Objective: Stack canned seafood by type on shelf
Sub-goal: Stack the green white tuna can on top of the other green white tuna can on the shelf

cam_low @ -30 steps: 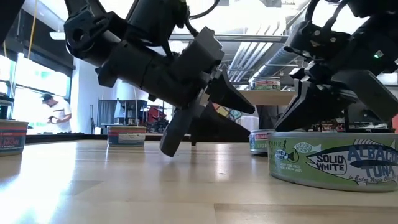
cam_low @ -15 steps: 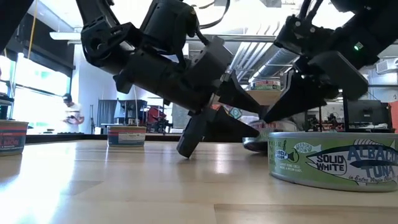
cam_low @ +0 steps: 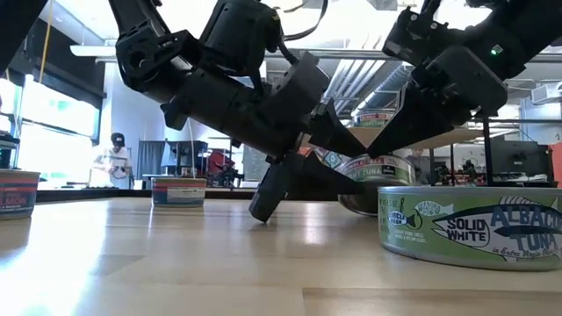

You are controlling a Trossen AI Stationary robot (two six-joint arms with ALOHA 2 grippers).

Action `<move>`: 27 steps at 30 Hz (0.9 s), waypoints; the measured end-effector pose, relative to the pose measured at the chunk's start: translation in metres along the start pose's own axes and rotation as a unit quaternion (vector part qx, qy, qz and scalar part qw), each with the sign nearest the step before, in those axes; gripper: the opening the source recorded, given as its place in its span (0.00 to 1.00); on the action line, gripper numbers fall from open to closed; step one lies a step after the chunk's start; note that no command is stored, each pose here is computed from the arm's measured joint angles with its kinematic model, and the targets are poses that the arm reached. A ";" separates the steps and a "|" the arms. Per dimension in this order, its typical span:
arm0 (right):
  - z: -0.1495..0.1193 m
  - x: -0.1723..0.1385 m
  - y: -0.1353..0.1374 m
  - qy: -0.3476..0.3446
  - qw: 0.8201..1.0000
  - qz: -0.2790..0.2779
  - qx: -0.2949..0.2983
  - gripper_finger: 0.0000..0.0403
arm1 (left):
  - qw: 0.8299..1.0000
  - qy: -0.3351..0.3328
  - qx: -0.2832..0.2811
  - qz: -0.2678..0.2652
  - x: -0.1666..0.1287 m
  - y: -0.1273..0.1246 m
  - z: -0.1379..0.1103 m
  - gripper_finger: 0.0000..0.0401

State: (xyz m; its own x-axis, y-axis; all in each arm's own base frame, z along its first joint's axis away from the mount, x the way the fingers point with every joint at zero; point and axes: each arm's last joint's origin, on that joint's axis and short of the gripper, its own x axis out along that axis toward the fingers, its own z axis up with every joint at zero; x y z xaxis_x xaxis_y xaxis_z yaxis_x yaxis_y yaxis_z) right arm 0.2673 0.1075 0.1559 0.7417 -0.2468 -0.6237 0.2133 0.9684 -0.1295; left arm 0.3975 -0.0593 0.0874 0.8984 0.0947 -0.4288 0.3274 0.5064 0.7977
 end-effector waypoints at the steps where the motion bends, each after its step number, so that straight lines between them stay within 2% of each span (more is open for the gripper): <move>1: 0.000 0.000 0.000 0.000 1.000 0.002 0.000 0.00 | 1.000 0.001 -0.004 0.000 0.000 0.000 0.000 0.53; 4: 0.000 0.000 0.000 -0.001 1.000 0.005 0.002 0.00 | 1.000 0.005 -0.017 -0.004 0.000 -0.001 -0.001 0.49; 12: 0.000 0.000 0.001 0.000 1.000 0.006 -0.003 0.00 | 0.997 0.012 -0.071 -0.010 0.000 -0.002 -0.003 0.29; 17: 0.002 -0.005 0.002 -0.005 0.999 0.014 -0.044 0.00 | 0.995 0.009 -0.098 -0.006 -0.001 -0.005 0.001 0.29; 20: 0.009 -0.014 0.003 -0.027 0.998 0.032 -0.044 0.02 | 0.995 0.009 -0.103 -0.006 -0.002 -0.007 0.004 0.29; 23: 0.011 -0.020 0.004 -0.027 0.996 0.056 -0.061 0.08 | 0.995 0.010 -0.102 -0.004 -0.002 -0.008 0.006 0.29; 27: 0.013 -0.024 0.005 -0.023 0.993 0.095 -0.060 0.24 | 0.993 0.011 -0.118 -0.003 -0.003 -0.009 0.007 0.29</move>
State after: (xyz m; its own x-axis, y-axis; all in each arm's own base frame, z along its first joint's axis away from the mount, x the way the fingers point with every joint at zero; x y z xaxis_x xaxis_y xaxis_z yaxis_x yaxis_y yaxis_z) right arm 0.2585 0.1178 0.1800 0.7904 -0.0587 -0.6097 -0.0084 0.9943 -0.1067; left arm 0.3942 -0.0700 0.0845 0.8893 0.1088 -0.4443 0.2524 0.6933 0.6750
